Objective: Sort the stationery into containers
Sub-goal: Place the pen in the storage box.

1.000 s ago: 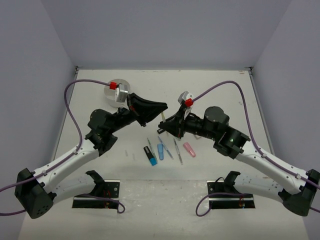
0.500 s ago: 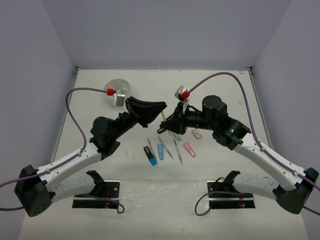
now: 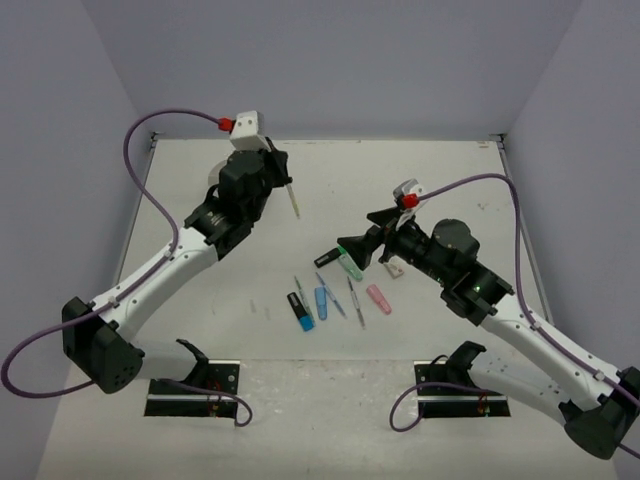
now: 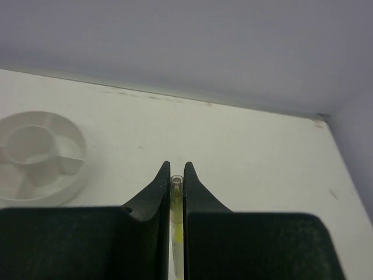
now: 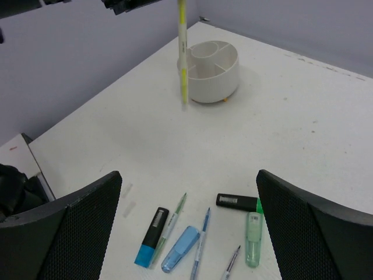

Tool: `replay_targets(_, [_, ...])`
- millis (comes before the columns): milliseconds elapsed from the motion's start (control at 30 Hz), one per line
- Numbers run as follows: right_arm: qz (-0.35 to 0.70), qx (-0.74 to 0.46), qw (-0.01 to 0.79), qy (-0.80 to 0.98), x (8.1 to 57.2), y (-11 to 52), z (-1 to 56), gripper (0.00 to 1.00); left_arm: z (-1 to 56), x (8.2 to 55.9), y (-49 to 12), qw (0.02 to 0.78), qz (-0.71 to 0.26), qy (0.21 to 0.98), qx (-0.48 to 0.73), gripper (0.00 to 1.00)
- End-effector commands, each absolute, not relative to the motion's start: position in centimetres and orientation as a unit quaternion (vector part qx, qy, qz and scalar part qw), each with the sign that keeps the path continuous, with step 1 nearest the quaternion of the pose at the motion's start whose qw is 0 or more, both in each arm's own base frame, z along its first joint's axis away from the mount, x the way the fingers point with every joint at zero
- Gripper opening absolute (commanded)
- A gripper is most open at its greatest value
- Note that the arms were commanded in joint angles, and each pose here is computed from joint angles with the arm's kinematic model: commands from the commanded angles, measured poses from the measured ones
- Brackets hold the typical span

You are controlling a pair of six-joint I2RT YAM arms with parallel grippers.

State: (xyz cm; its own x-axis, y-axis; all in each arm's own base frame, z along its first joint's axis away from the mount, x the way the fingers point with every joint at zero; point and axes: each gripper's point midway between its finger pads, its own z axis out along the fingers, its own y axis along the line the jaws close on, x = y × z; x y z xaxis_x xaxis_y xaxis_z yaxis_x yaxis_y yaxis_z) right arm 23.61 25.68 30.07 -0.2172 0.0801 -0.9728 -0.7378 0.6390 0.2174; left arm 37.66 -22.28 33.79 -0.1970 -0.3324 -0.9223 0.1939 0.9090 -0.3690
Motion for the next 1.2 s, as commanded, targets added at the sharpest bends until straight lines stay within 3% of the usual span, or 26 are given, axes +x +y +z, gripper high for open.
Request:
replay_targets(0, [0.341,-0.181,0.621,0.682,23.4,23.1,31.2,0.99,33.7,43.2,-11.3,0.678,-0.003,0.705,-0.208,0.0])
replay_targets(233, [0.355,-0.19,0.607,0.685,22.2,22.9,29.6,0.99,33.0,50.0,-6.2,0.701,0.058,0.667,-0.245,0.0])
replay_targets(400, [0.365,-0.196,0.604,0.681,21.9,23.3,29.2,0.99,32.9,52.3,-4.6,0.717,0.056,0.653,-0.236,0.0])
replay_targets(733, [0.365,-0.208,0.577,0.701,22.9,24.8,27.5,0.99,33.8,53.9,-2.1,0.731,0.093,0.633,-0.239,0.0])
replay_targets(1167, [0.363,-0.214,0.567,0.708,23.1,25.3,26.8,0.99,28.1,56.4,-0.7,0.702,0.128,0.664,-0.223,0.0])
